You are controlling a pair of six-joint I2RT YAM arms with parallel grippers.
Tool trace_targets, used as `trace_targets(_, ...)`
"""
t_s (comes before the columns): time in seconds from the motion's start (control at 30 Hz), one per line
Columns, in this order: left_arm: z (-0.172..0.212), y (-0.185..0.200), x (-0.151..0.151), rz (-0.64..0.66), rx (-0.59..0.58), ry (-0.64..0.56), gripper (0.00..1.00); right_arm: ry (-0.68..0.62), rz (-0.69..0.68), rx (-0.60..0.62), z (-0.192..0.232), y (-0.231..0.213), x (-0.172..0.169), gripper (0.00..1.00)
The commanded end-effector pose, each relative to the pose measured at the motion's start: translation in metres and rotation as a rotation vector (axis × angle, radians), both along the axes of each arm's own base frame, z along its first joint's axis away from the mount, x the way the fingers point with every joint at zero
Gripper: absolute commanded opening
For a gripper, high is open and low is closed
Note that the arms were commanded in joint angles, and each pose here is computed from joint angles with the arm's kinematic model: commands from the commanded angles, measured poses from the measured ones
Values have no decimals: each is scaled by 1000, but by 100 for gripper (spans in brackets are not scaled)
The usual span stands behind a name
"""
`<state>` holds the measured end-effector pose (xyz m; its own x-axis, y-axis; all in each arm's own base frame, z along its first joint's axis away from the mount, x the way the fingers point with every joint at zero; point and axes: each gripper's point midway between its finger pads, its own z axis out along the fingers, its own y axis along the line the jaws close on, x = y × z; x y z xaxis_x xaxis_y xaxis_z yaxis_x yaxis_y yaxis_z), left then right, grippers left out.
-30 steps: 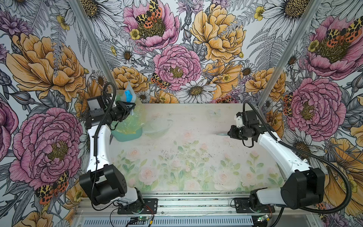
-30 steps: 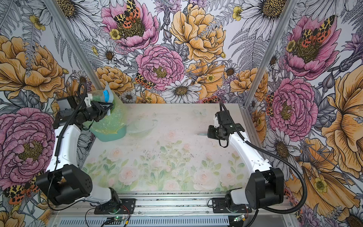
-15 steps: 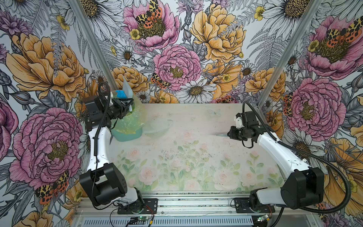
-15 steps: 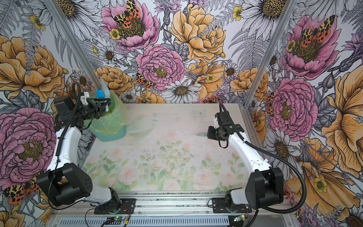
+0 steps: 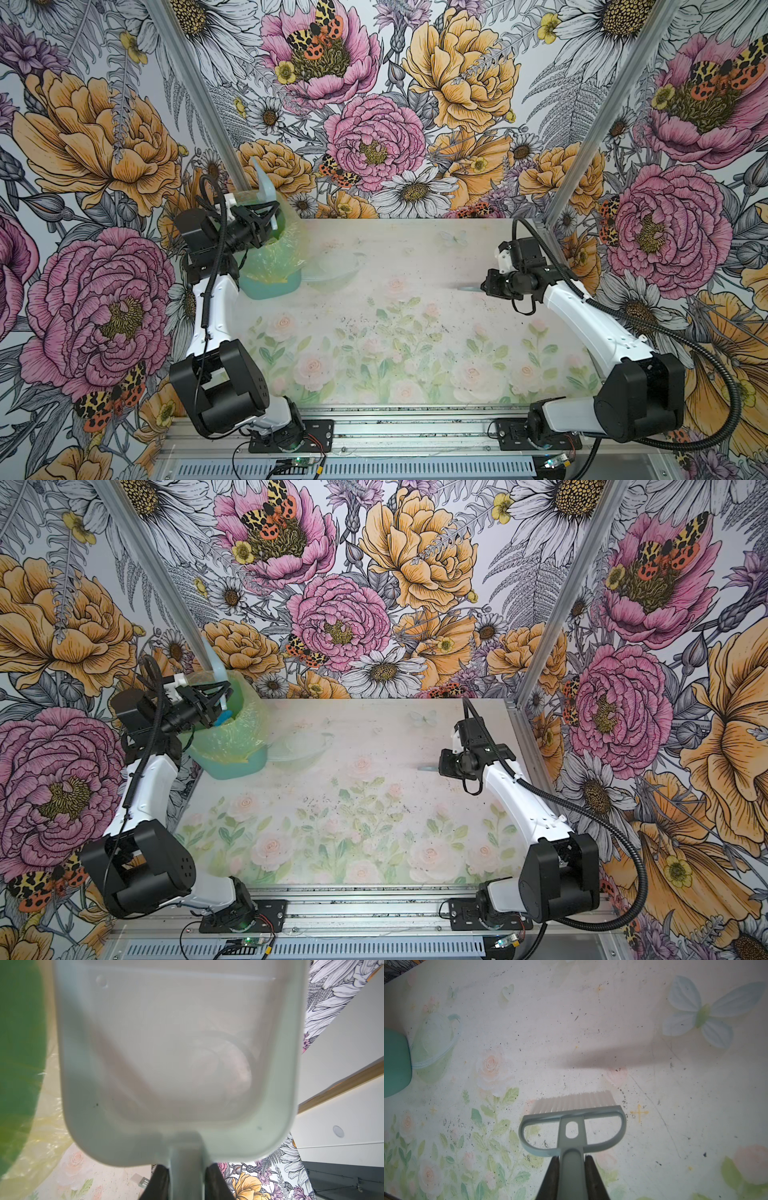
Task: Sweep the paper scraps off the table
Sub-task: 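Tip the dustpan over the green bin with the left gripper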
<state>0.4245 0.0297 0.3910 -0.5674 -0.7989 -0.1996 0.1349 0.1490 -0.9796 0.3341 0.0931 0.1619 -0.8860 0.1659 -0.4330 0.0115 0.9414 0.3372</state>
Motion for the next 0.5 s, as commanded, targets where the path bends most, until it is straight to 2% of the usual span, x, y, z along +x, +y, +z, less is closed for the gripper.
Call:
trace_targets(0.0,31,-5,-16,-25,2,-94,0,-33,11,2,5,-1,3,0)
trace_targets(0.13,28,-6,-18,-8,34,-82,0,-37,11,0,7,-1,3,0)
trace_targets(0.23,22,-10,-23,21,105,-55,0,-54,4,-1,10,-2,4,0)
trace_targets(0.47,-1,-53,-40,67,414,47,0,-191,-22,-14,37,-6,17,0)
